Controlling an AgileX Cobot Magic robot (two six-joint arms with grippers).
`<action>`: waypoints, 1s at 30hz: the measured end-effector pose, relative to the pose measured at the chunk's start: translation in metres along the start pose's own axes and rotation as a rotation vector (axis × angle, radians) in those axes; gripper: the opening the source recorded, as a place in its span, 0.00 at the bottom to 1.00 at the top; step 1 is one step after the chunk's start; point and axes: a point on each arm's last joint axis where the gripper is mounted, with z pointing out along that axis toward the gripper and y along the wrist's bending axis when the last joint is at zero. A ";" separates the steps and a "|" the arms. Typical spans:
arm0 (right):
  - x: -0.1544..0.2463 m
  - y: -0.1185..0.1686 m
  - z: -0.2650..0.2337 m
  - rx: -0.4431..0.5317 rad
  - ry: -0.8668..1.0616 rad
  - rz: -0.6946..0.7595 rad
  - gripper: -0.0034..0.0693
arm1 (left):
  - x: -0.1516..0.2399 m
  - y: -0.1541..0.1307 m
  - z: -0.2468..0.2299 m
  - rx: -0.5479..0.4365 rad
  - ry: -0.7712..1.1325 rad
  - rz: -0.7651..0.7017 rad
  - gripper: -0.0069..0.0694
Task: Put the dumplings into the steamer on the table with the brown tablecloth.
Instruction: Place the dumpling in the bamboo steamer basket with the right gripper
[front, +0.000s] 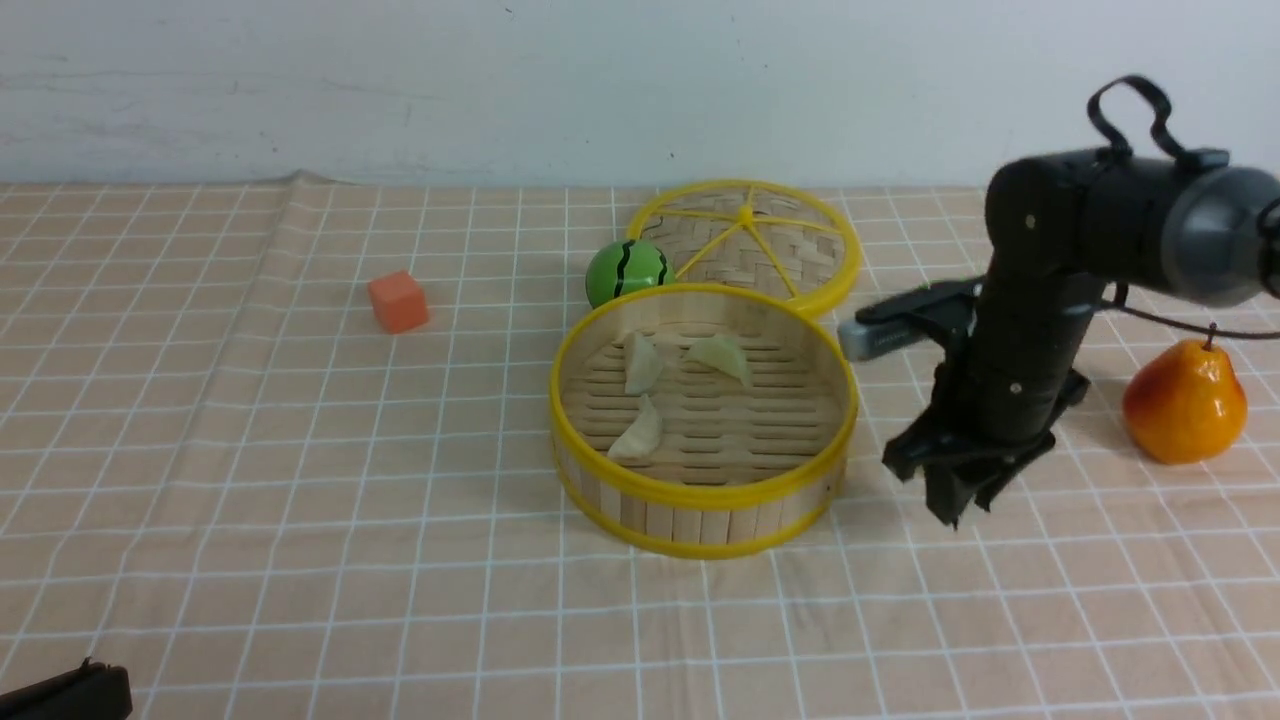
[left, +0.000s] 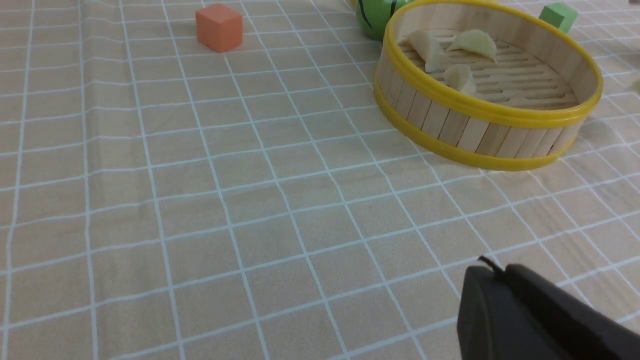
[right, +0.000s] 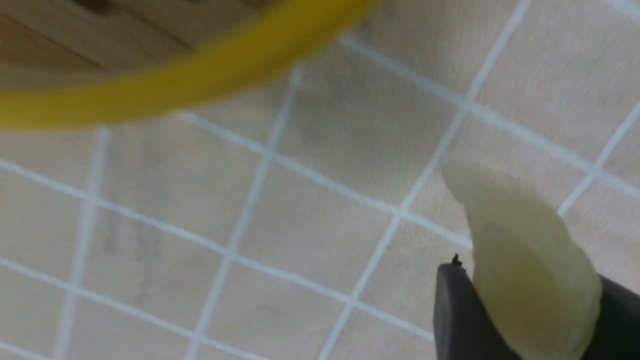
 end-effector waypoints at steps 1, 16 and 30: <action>-0.005 0.005 -0.011 -0.018 -0.042 0.001 0.37 | 0.000 0.000 0.000 0.000 -0.001 0.002 0.12; -0.058 0.067 0.035 -0.049 -0.337 -0.239 0.37 | -0.001 0.000 0.000 -0.002 -0.006 0.009 0.13; -0.038 0.066 -0.094 0.043 -0.456 -0.131 0.63 | -0.001 0.000 0.000 0.000 -0.009 0.010 0.14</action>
